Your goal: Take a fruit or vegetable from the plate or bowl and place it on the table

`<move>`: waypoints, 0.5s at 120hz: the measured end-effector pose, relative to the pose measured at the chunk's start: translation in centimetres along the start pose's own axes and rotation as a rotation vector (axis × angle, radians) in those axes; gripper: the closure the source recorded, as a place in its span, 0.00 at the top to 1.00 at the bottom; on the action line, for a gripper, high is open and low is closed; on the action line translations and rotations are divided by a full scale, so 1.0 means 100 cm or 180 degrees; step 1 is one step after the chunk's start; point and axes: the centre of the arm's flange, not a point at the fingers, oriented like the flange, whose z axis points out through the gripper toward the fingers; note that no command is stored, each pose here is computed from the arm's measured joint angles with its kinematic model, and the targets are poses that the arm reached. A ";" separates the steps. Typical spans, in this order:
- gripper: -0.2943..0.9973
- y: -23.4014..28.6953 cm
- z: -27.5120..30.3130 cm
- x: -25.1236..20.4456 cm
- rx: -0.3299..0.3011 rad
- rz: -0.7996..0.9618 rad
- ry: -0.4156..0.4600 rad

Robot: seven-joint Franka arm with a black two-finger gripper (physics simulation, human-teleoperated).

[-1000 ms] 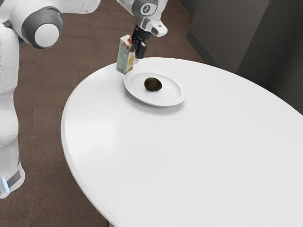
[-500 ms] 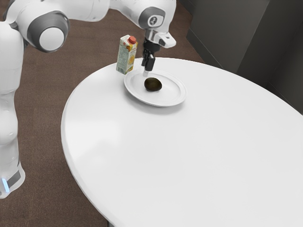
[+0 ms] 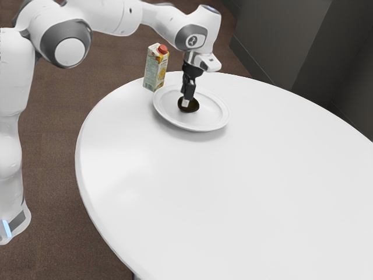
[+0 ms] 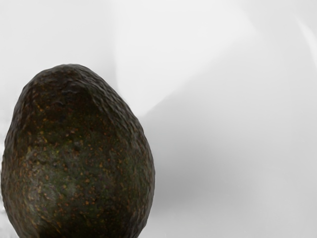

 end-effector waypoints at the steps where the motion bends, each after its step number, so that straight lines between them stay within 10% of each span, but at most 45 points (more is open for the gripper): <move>1: 0.77 -0.001 0.000 0.000 0.0005 -0.0002 0.0004; 60: 0.77 -0.025 0.033 0.028 0.0167 -0.0032 0.0148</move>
